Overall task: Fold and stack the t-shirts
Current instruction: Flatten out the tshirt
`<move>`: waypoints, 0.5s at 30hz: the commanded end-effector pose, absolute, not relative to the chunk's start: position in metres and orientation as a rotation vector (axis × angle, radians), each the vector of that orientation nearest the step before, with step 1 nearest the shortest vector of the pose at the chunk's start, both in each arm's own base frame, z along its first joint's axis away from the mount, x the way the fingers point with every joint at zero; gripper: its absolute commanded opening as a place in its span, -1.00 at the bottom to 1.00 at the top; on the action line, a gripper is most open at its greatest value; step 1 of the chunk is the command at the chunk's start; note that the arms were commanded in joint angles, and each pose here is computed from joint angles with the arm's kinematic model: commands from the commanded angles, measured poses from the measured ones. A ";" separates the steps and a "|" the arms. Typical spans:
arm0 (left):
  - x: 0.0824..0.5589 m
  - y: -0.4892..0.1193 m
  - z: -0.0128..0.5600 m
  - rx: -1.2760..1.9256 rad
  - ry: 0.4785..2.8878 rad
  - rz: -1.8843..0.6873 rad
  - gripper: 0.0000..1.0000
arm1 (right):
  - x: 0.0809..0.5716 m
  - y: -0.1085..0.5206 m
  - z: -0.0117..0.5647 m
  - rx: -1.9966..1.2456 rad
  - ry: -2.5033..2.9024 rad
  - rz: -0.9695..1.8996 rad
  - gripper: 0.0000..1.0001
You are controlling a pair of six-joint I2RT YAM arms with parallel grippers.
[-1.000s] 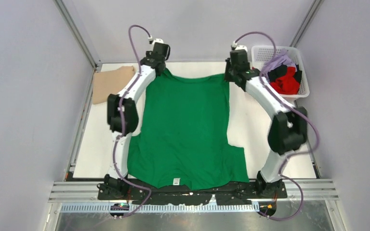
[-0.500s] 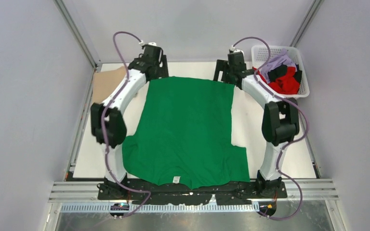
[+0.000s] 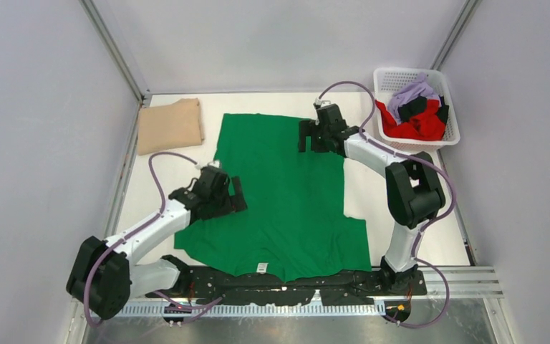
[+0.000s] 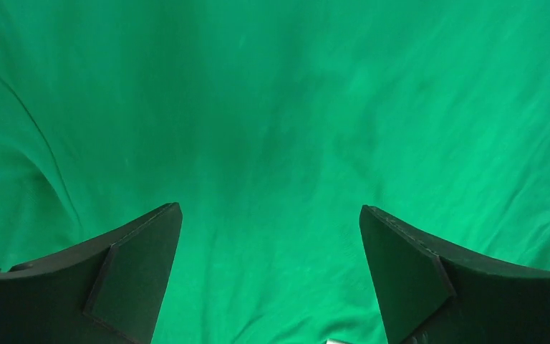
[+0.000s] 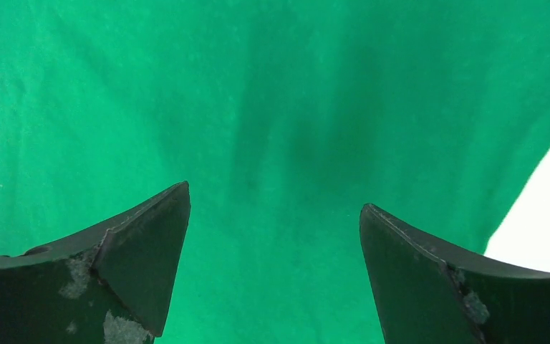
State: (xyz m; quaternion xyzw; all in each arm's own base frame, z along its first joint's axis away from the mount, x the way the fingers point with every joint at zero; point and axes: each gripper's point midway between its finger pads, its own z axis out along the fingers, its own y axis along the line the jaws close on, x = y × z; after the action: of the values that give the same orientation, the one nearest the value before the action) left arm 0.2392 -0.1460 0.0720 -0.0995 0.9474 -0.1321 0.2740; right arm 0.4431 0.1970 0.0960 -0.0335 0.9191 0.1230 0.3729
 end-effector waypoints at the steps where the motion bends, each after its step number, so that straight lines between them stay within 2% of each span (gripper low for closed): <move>1: 0.229 -0.175 0.064 -0.397 2.476 -0.620 0.99 | 0.451 0.211 0.096 -0.084 2.331 0.365 0.91; 4: 0.231 -0.161 0.035 -0.459 2.535 -0.510 0.99 | 0.450 0.211 0.082 -0.085 2.367 0.345 0.91; 8: 0.263 -0.158 0.024 -0.479 2.646 -0.488 0.99 | 0.439 0.198 0.060 -0.048 2.422 0.277 0.91; 12: 0.310 -0.160 0.021 -0.565 2.730 -0.410 0.99 | 0.416 0.188 0.036 0.003 2.484 0.256 0.91; 15: 0.365 -0.164 0.035 -0.570 2.702 -0.311 0.99 | 0.384 0.179 0.022 0.071 2.535 0.280 0.91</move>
State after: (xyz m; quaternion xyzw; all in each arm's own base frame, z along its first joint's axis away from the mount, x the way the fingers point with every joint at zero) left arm 0.3191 -0.1668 0.0345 -0.2025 0.9498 -0.1546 0.1816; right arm 0.4162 0.1890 0.0304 -0.0113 0.9440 0.1009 0.3139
